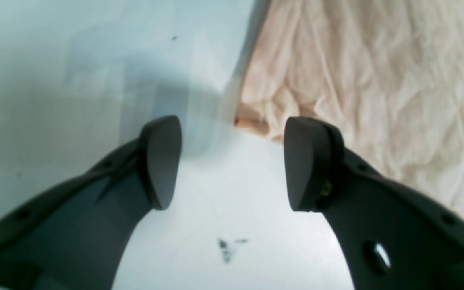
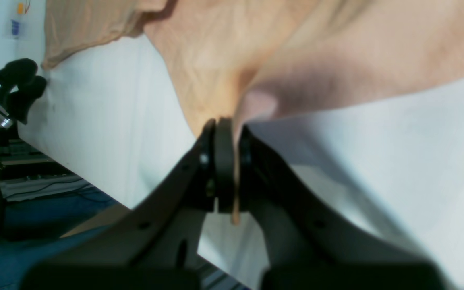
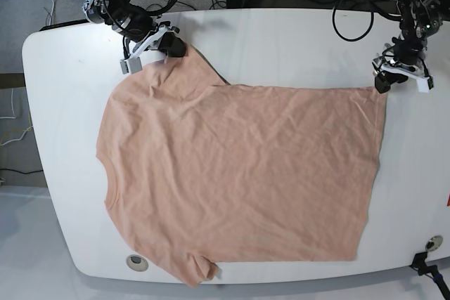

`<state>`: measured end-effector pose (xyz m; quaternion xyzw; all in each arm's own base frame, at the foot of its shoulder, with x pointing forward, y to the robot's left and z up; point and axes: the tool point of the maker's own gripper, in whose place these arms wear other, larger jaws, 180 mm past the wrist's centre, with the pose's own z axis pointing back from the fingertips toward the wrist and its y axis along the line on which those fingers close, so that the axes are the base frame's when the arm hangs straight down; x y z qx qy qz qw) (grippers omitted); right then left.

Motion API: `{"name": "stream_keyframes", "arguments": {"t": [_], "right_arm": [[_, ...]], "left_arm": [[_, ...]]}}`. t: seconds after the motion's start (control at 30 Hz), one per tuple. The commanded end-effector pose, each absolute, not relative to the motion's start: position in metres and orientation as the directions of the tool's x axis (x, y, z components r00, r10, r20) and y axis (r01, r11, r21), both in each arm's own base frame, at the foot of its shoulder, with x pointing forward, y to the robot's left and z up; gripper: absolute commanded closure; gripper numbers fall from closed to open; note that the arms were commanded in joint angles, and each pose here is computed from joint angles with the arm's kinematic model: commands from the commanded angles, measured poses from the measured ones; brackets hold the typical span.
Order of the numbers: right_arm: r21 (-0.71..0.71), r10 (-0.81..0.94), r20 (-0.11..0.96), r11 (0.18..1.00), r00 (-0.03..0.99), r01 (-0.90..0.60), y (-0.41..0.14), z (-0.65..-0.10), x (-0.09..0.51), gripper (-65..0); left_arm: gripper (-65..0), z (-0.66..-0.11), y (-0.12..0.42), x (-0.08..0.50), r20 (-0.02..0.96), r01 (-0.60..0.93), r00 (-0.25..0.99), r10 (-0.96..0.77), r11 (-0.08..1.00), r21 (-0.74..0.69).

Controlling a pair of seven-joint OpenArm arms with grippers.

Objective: Fold the T-shirt properly
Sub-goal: 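Lower the left gripper and pinch the hem corner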

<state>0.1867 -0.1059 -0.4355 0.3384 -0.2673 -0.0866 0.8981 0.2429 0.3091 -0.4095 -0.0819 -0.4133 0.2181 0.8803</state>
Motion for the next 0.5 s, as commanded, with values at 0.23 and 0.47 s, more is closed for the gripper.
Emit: {"name": "stream_keyframes", "arguments": {"t": [0.23, 0.47], "right_arm": [[0.611, -0.278, 0.363, 0.792, 0.889, -0.002, -0.111, -0.449, 0.170, 0.0], [0.611, -0.280, 0.361, 0.792, 0.890, 0.001, -0.111, -0.450, 0.169, 0.0]], "left_arm": [[-37.9, -0.406, 0.289, 0.260, 0.697, -0.248, 0.580, 0.422, 0.906, -0.342], [-37.8, -0.408, 0.287, 0.279, 0.692, -0.251, 0.568, 0.445, 0.895, -0.369]]}}
